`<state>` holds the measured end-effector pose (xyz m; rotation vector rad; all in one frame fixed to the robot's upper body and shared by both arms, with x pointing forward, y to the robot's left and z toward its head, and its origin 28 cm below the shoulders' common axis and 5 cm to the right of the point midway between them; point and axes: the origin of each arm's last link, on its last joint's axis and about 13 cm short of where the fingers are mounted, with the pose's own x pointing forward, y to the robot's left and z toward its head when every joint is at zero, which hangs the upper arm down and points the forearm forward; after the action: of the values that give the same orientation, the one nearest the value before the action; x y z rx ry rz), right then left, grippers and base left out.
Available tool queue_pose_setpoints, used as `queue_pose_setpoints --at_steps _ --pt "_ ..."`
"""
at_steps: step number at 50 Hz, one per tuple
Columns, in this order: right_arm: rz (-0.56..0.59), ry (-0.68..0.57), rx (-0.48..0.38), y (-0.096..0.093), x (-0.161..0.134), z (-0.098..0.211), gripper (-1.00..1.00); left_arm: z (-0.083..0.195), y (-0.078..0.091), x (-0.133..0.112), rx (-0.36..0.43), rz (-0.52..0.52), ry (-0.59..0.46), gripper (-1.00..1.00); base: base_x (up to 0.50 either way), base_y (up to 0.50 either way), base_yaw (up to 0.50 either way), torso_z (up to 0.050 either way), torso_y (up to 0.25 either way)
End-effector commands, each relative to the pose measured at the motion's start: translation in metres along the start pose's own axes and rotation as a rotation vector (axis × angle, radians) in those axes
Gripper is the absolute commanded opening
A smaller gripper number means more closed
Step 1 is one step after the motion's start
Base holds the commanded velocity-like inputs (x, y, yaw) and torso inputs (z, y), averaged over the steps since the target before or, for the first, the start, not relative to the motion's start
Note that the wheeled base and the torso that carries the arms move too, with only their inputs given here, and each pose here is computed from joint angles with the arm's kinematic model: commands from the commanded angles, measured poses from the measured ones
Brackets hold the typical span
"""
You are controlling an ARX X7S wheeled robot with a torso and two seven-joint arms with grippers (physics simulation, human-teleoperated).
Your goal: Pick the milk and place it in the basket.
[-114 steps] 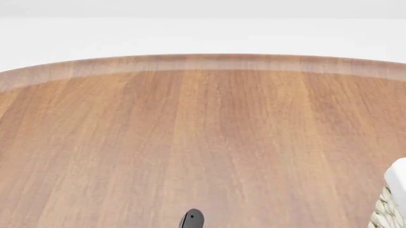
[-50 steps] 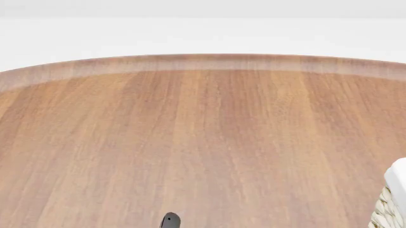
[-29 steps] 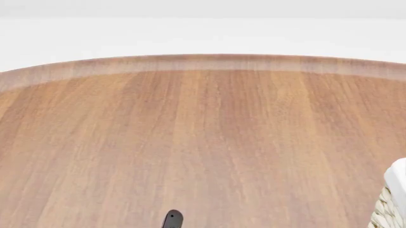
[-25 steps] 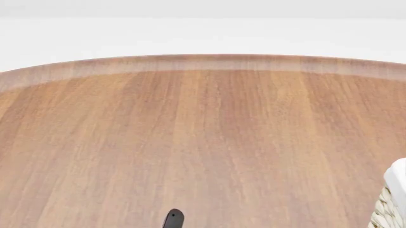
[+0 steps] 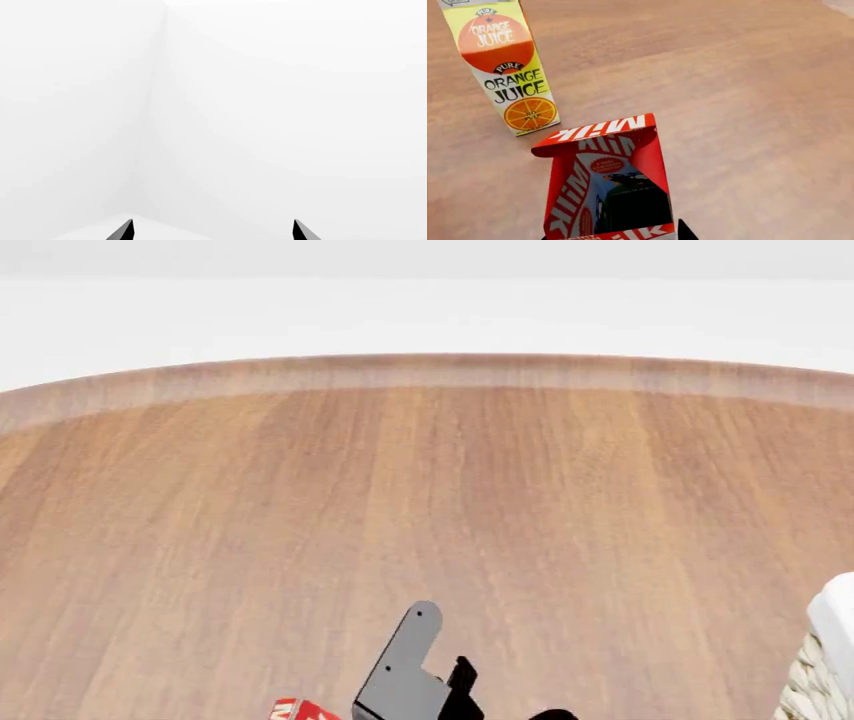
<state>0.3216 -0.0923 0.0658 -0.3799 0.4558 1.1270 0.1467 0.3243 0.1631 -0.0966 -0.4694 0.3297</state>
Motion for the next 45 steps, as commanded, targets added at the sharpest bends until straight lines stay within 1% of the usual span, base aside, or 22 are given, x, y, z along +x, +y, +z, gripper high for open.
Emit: queue_pose_setpoints --at_steps 1,4,10,15,18,19,22,23,24,31,33,34,35,36,37,45 --pt "-0.145 -0.12 -0.093 -0.009 -0.025 0.042 -1.0 0.0 0.002 -0.001 0.01 -0.002 -0.014 1.0 0.0 0.0 0.0 0.0 0.0" --pt "-0.186 -0.134 -0.112 -0.008 -0.036 0.051 -1.0 0.001 0.002 -0.001 0.01 -0.002 -0.015 1.0 0.0 0.0 0.0 0.0 0.0" --pt "-0.238 -0.153 -0.13 -0.006 -0.05 0.059 -1.0 0.0 0.002 -0.001 0.009 -0.003 -0.013 1.0 0.0 0.0 0.0 0.0 0.0" --pt "-0.326 -0.219 -0.144 -0.004 -0.069 0.071 -1.0 0.001 0.002 -0.002 0.009 -0.001 -0.014 1.0 0.0 0.0 0.0 0.0 0.002" --pt "-0.361 -0.243 -0.148 -0.004 -0.076 0.075 -1.0 0.0 0.002 -0.002 0.009 -0.002 -0.013 1.0 0.0 0.0 0.0 0.0 0.0" --pt "-0.392 -0.261 -0.144 -0.004 -0.082 0.078 -1.0 0.0 0.002 -0.002 0.01 -0.003 -0.012 1.0 0.0 0.0 0.0 0.0 0.01" --pt "-0.433 -0.293 -0.14 -0.003 -0.089 0.082 -1.0 0.0 0.002 -0.002 0.009 -0.002 -0.011 1.0 0.0 0.0 0.0 0.0 0.0" --pt "-0.467 -0.347 -0.1 -0.005 -0.095 0.086 -1.0 0.0 0.002 -0.002 0.009 -0.001 -0.011 1.0 0.0 0.0 0.0 0.0 0.0" --pt "-0.475 -0.363 -0.111 -0.005 -0.098 0.087 -1.0 0.0 0.002 -0.002 0.009 -0.002 -0.011 1.0 0.0 0.0 0.0 0.0 0.0" --pt "-0.614 -0.446 -0.08 -0.005 -0.113 0.093 -1.0 -0.001 0.002 -0.002 0.011 -0.003 -0.011 1.0 0.0 0.0 0.0 0.0 0.001" --pt "-0.632 -0.463 -0.075 -0.005 -0.116 0.093 -1.0 -0.001 0.002 -0.001 0.01 -0.004 -0.011 1.0 0.0 0.0 0.0 0.0 0.0" --pt "-0.66 -0.48 -0.064 -0.006 -0.12 0.094 -1.0 -0.001 0.002 -0.001 0.01 -0.003 -0.01 1.0 0.0 0.0 0.0 0.0 0.0" --pt "-0.66 -0.48 -0.064 -0.006 -0.12 0.094 -1.0 -0.001 0.002 -0.001 0.011 -0.003 -0.01 1.0 0.0 0.0 0.0 0.0 0.01" --pt "-0.711 -0.491 -0.057 -0.006 -0.123 0.095 -1.0 -0.001 0.001 -0.001 0.011 -0.005 -0.01 1.0 0.0 0.0 0.0 0.0 0.0" --pt "-0.735 -0.506 -0.051 -0.006 -0.126 0.095 -1.0 -0.001 0.001 -0.001 0.011 -0.004 -0.009 1.0 0.0 0.0 0.0 0.0 0.0" --pt "-0.778 -0.538 -0.031 -0.005 -0.133 0.093 -1.0 -0.001 0.002 -0.001 0.012 -0.003 -0.011 1.0 0.0 0.0 0.0 0.0 0.001"
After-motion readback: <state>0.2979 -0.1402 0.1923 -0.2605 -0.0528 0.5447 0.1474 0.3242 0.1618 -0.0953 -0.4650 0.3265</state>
